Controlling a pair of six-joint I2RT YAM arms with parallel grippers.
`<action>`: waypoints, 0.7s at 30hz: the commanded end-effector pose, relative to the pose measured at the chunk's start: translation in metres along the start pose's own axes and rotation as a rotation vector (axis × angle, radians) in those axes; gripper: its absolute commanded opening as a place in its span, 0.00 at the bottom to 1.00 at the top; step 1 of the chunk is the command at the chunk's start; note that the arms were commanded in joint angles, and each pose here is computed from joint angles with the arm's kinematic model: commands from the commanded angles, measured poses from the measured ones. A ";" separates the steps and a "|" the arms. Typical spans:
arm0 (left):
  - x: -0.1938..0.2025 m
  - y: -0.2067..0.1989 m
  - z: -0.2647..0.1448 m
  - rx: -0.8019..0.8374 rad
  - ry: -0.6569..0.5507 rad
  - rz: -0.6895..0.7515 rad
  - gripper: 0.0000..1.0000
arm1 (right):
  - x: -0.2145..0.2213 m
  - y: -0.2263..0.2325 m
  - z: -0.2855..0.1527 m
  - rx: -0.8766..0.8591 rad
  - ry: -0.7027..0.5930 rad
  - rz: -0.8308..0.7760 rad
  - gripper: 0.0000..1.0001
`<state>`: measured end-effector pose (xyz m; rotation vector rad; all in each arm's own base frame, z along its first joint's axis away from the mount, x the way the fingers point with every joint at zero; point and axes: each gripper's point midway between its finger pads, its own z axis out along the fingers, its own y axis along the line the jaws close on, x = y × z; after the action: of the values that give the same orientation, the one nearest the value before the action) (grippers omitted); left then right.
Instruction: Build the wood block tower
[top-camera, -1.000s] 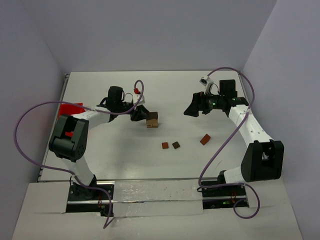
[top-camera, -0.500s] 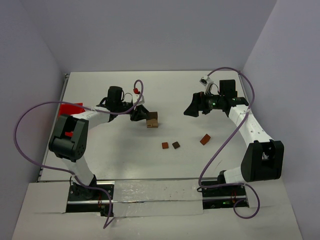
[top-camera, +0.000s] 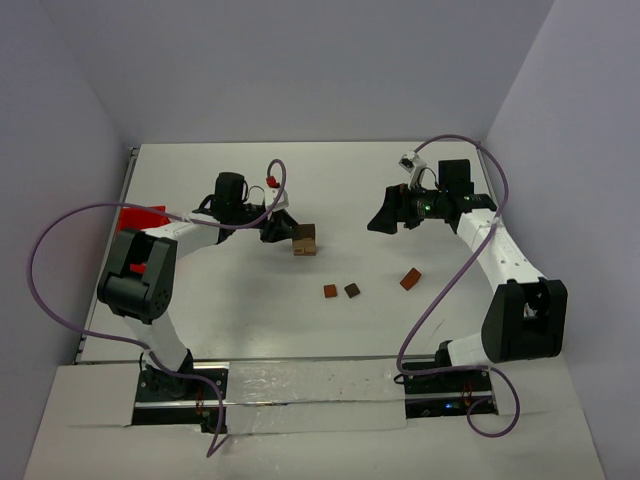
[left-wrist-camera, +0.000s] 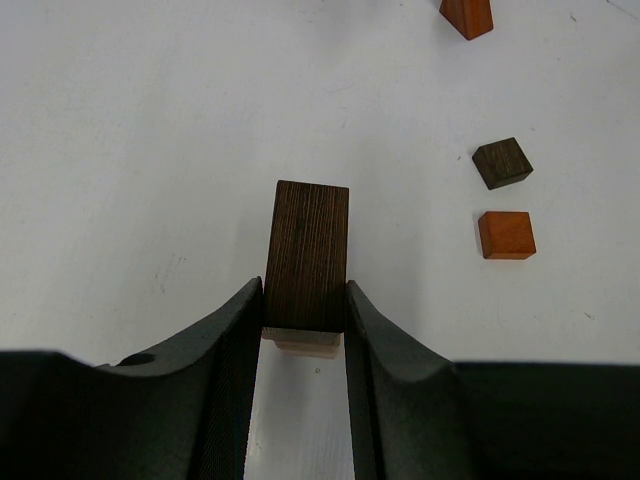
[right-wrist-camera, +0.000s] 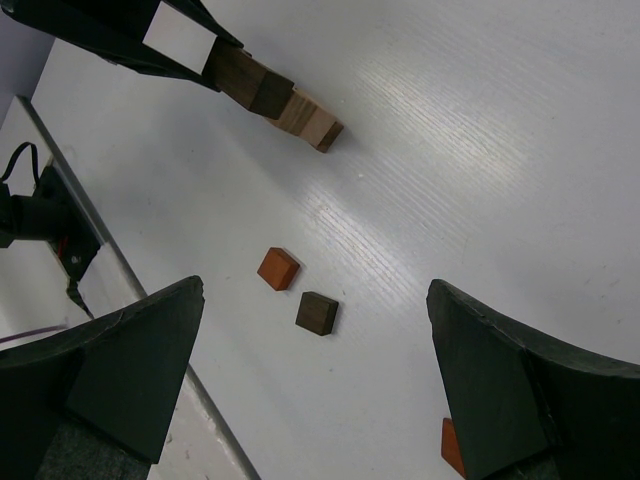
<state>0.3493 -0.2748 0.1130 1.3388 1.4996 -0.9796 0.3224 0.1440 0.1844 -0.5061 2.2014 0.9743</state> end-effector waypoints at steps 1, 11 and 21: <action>-0.016 -0.003 -0.004 0.030 -0.043 0.042 0.41 | -0.019 0.006 -0.003 -0.010 -0.033 -0.051 1.00; -0.013 -0.002 -0.002 0.039 -0.033 0.027 0.43 | -0.020 0.005 -0.004 -0.004 -0.034 -0.057 1.00; -0.012 0.001 -0.002 0.021 -0.027 0.019 0.65 | -0.020 0.005 -0.004 -0.004 -0.032 -0.054 1.00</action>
<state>0.3463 -0.2722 0.1097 1.3384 1.5217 -0.9939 0.3233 0.1440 0.1866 -0.5080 2.1972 0.9718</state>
